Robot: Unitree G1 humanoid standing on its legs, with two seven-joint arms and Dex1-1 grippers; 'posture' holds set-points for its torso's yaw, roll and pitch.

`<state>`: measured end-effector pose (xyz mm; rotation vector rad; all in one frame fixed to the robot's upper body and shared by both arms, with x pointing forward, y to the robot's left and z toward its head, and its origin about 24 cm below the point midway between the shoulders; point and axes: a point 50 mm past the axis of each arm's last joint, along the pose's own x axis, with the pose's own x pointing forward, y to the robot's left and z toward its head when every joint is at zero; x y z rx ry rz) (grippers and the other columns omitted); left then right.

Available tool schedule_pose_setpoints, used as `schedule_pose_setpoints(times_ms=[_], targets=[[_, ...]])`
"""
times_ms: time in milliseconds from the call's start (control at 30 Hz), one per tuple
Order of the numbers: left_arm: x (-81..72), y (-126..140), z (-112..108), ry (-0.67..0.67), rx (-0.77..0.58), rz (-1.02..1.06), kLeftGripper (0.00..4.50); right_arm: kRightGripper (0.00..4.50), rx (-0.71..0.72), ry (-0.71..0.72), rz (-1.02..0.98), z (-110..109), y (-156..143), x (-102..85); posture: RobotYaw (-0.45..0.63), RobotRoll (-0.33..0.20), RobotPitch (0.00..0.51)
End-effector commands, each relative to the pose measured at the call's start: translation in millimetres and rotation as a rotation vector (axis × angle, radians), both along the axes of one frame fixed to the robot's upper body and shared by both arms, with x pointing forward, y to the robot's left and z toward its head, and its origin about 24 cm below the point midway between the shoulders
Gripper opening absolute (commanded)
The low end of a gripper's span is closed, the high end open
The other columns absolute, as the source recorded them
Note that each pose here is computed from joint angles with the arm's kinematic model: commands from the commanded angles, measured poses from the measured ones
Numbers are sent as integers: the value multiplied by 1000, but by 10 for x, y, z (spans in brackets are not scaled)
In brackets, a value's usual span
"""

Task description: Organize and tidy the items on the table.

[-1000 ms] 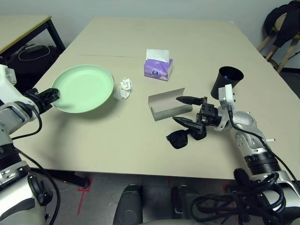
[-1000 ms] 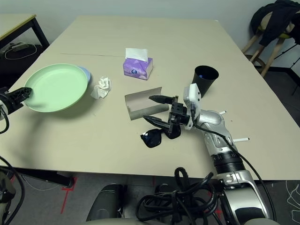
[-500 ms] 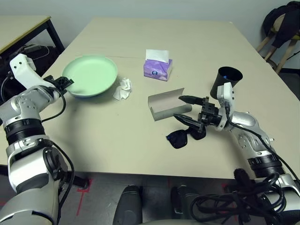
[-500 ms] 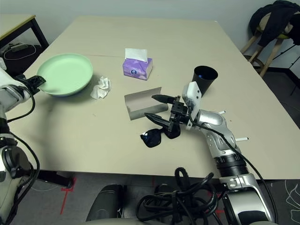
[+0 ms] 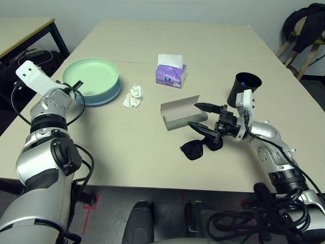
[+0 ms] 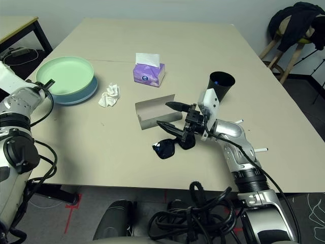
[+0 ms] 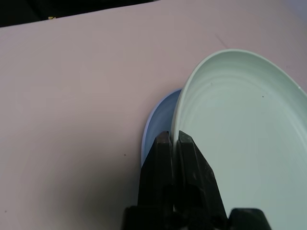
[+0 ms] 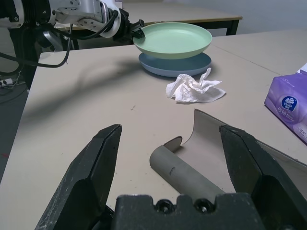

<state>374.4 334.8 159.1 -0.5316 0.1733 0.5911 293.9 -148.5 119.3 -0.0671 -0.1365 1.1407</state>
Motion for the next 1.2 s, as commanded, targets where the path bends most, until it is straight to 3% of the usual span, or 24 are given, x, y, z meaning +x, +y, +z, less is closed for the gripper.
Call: schedule_pose_setpoints(times_ms=[33, 100, 200, 500, 533, 800, 1200], targets=[[46, -49, 60, -14, 15, -1, 32, 4500, 7, -26, -21, 54, -47, -11, 96, 0, 39], [53, -65, 51, -13, 23, -10, 32, 4500, 6, -30, -32, 56, -53, -9, 94, 0, 39], [79, -124, 26, -26, 8, -45, 769, 4500, -34, -23, -73, 22, -78, 8, 95, 0, 38], [104, -188, 4, -19, 21, -100, 4341, 4500, -54, -22, -105, 4, -105, 27, 97, 0, 36], [106, -191, 9, -20, 24, -106, 4470, 4500, -54, -23, -105, 5, -101, 27, 97, 0, 36], [133, -258, 40, -11, 103, -229, 4470, 4500, -37, -31, -107, 20, -55, 37, 109, 0, 38], [68, -655, -78, -46, 423, -920, 4470, 4500, -48, -44, -140, 36, -132, 74, 104, 0, 50]])
